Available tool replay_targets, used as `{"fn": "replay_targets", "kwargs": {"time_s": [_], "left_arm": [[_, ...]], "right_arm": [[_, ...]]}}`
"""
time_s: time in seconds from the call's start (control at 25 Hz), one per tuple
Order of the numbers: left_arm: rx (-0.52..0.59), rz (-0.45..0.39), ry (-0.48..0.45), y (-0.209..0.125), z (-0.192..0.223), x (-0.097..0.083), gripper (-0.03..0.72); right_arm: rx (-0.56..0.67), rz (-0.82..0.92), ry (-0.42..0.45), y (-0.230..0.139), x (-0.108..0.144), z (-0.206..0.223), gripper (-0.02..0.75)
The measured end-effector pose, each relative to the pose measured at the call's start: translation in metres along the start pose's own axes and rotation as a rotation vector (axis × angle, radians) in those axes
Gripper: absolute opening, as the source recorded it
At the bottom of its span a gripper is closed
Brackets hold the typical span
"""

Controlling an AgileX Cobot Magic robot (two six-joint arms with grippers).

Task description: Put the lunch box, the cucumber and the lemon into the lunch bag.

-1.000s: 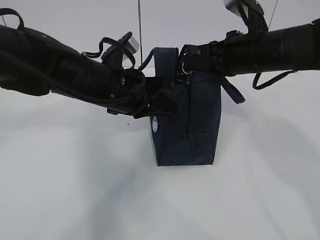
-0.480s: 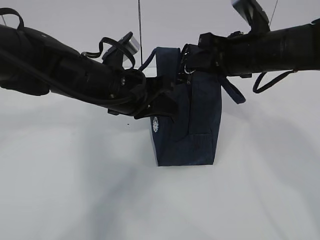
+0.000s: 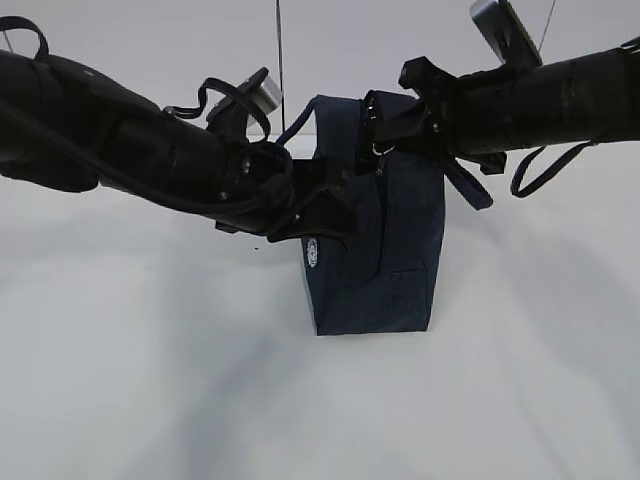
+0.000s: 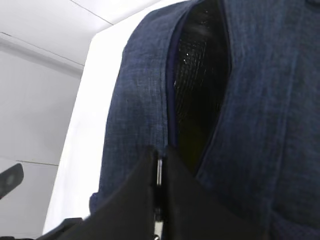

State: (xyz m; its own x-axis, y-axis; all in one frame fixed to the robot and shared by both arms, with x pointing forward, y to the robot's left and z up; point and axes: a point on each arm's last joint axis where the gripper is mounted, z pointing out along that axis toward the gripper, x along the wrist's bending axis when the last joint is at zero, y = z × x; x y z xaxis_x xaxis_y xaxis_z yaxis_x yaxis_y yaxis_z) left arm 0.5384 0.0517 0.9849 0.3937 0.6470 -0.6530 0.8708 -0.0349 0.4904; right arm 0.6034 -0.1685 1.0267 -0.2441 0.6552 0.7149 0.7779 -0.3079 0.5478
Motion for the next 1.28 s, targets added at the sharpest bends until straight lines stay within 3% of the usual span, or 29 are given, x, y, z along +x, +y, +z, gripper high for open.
{"fn": "replay_targets", "kwargs": {"time_s": [0.32, 0.84, 1.28], "left_arm": [[0.001, 0.002, 0.001, 0.0, 0.0, 0.0, -0.005], [0.01, 0.028, 0.012, -0.001, 0.0, 0.001, -0.005], [0.001, 0.037, 0.022, 0.001, 0.0, 0.001, -0.005]], "right_arm": [[0.007, 0.168, 0.006, -0.001, 0.001, 0.0, 0.007], [0.027, 0.263, 0.001, -0.001, -0.01, 0.014, 0.007], [0.066, 0.1, 0.026, 0.016, 0.004, 0.017, 0.007]]}}
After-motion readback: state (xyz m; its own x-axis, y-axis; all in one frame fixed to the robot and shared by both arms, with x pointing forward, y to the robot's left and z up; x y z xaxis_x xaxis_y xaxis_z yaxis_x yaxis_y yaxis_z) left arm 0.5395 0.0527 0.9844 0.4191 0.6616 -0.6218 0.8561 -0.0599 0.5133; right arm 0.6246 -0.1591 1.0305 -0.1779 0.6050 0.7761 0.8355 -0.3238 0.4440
